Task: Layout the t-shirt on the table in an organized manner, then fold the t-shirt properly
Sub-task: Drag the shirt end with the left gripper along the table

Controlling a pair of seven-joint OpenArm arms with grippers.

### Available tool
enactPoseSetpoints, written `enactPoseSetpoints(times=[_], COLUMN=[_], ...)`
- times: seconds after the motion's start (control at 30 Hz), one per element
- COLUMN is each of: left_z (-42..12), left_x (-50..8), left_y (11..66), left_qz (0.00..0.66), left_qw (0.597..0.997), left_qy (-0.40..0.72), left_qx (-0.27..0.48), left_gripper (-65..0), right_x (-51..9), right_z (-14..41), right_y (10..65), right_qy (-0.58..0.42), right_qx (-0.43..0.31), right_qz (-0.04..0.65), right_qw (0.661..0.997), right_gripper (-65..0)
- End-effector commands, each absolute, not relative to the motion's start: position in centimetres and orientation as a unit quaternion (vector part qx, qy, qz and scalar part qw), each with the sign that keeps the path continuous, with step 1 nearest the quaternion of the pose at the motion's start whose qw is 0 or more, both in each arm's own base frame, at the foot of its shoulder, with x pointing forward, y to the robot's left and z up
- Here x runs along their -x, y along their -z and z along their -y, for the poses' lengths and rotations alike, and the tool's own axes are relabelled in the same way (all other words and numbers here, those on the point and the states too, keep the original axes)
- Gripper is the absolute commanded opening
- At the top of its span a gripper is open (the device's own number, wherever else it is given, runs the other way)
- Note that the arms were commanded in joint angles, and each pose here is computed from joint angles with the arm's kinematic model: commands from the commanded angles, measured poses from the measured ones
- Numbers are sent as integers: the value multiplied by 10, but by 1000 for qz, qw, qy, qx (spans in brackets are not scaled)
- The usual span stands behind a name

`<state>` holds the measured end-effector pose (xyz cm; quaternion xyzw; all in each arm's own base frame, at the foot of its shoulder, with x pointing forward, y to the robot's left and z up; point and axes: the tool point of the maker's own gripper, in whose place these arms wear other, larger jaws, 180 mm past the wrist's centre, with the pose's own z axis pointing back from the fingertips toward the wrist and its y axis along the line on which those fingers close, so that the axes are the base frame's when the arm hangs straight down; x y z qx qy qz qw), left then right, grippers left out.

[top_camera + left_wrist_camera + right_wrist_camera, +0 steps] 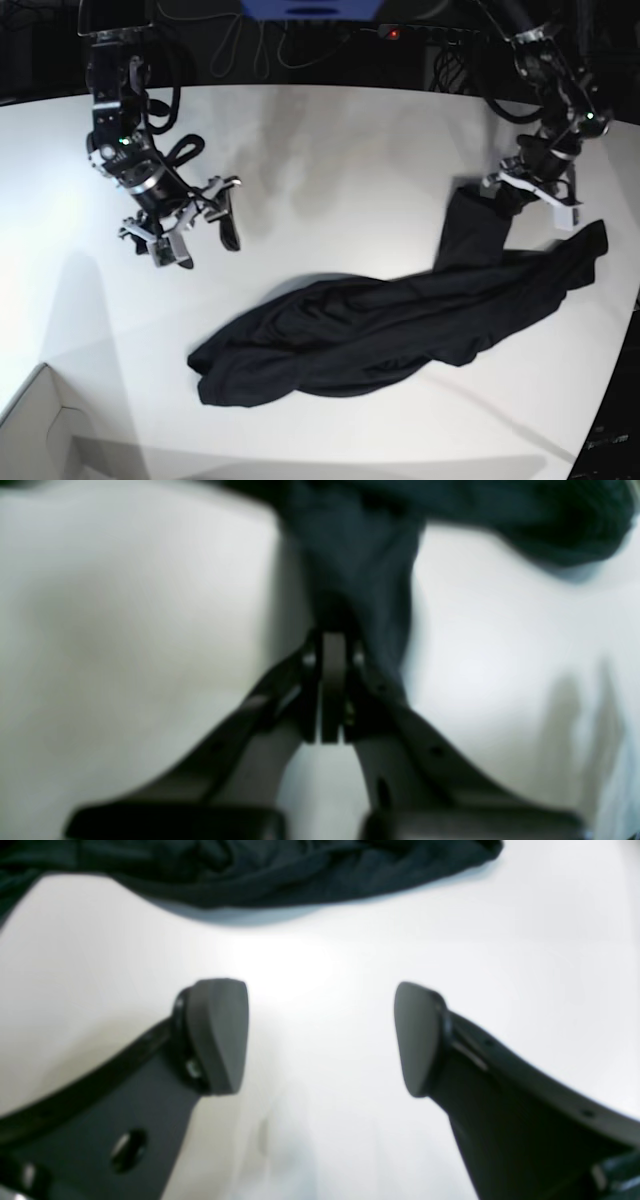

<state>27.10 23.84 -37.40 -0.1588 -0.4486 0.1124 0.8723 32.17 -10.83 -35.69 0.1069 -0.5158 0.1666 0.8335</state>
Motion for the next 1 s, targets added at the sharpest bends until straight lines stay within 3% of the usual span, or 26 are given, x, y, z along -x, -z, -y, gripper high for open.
enactPoseSetpoints(times=[0.0,0.33,0.83,0.97], left_z=[-252,-317,-337,-328], left_x=[-273,-226,-227,-229], left_y=[349,285,351,355], left_qz=[480,521,461,450], left_qw=[859,838,853,861], left_qy=[-102,-119,-201,-183], left_qx=[144,106,143,149], left_gripper=[-648,-648,-640,-509], right_x=[-330,-332,-324,-324], right_z=[107,95,38,37], right_y=[341,339,336,336], right_qy=[-165,-159,-180,-178], right_qx=[-112,-125,-181,-182], right_qz=[540,544,541,542], right_qw=[817,814,802,801], right_gripper=[-187,-187,-187,-187])
